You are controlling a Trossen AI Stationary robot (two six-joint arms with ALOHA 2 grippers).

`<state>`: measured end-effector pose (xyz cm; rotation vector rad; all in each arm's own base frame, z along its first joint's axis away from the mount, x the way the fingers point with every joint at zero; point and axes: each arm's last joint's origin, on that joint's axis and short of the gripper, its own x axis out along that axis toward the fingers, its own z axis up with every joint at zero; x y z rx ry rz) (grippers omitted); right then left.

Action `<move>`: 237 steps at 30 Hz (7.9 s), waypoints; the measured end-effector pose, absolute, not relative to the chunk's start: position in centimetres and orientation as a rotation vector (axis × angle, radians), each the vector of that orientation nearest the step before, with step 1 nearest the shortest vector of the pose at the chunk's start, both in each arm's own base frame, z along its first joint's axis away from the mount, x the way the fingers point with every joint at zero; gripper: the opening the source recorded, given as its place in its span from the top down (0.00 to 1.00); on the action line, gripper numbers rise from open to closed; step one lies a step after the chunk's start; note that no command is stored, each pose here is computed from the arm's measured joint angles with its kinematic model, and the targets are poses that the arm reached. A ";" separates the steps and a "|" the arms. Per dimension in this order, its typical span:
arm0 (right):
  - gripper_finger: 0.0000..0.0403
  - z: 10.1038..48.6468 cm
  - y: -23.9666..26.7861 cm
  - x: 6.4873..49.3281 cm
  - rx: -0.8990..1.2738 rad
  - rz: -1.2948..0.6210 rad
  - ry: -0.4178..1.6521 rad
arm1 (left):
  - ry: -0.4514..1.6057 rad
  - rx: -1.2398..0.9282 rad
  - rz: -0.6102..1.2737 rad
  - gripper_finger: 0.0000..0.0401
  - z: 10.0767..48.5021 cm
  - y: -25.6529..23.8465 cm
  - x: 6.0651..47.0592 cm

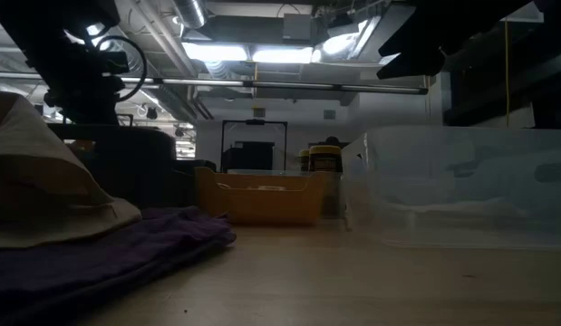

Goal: Sort spices by type
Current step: Put the green spice bottle on the top yellow bin, then return to Home Position

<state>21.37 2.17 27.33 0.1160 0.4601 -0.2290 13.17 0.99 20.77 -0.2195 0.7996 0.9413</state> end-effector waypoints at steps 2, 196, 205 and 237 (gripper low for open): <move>0.17 27.3 2.2 21.4 0.116 -0.229 0.460 | 0.797 -0.224 0.956 0.50 20.8 1.2 13.2; 0.17 16.0 0.6 12.2 0.012 -0.257 0.074 | 0.100 -0.105 0.430 0.37 15.7 3.4 10.1; 0.17 16.2 0.6 10.9 -0.028 -0.193 0.063 | 0.100 -0.105 0.430 0.37 15.7 3.4 10.1; 0.17 16.5 0.8 10.2 -0.061 -0.098 0.022 | 0.100 -0.105 0.430 0.37 15.7 3.4 10.1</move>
